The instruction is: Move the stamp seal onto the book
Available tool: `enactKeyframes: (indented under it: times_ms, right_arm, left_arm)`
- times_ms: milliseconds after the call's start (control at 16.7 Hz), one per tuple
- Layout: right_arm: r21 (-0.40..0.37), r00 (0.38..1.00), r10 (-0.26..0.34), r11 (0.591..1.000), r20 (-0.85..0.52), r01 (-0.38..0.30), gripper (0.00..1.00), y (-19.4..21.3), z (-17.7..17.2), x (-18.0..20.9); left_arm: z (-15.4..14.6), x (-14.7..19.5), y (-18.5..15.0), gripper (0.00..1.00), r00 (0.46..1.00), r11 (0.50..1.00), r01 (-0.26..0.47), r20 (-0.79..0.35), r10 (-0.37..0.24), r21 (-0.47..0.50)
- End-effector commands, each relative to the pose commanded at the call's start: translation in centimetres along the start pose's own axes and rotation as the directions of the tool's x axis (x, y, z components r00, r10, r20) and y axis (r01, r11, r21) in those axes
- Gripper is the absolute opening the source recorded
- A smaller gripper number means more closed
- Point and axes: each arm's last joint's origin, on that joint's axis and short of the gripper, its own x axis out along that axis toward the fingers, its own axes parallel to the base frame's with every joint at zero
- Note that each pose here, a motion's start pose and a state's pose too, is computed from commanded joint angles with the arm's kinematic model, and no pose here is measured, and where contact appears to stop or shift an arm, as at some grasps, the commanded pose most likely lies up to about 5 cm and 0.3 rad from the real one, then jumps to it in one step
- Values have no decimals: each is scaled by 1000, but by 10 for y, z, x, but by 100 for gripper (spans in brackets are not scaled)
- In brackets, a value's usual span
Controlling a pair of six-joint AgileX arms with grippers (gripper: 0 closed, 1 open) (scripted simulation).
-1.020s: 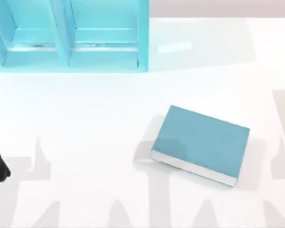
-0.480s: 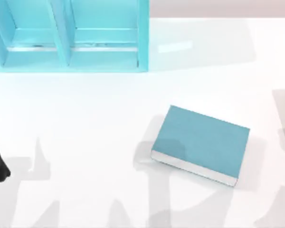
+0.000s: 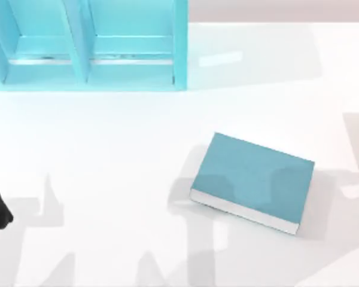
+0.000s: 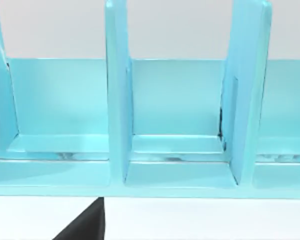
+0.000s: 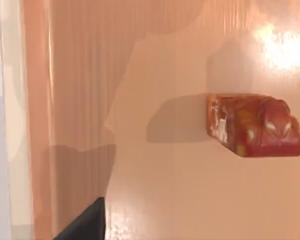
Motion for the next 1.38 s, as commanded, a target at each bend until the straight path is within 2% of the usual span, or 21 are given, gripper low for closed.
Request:
enactKeyframes:
  times_ms: [180, 420, 1080, 1380]
  right_arm:
    - [7, 987, 51, 999, -153, -50, 100, -24, 24, 25]
    - [19, 966, 91, 996, -241, -88, 100, -44, 39, 42]
    - [20, 965, 93, 996, -244, -90, 100, -49, 41, 48]
    - [20, 965, 93, 996, -244, -90, 100, -50, 41, 75]
  left_arm:
    - [0, 0, 0, 100, 1000, 1000, 0, 0, 0, 0]
    - [0, 0, 0, 100, 1000, 1000, 0, 0, 0, 0]
    - [0, 0, 0, 100, 1000, 1000, 0, 0, 0, 0]
    - [0, 0, 0, 100, 1000, 1000, 0, 0, 0, 0]
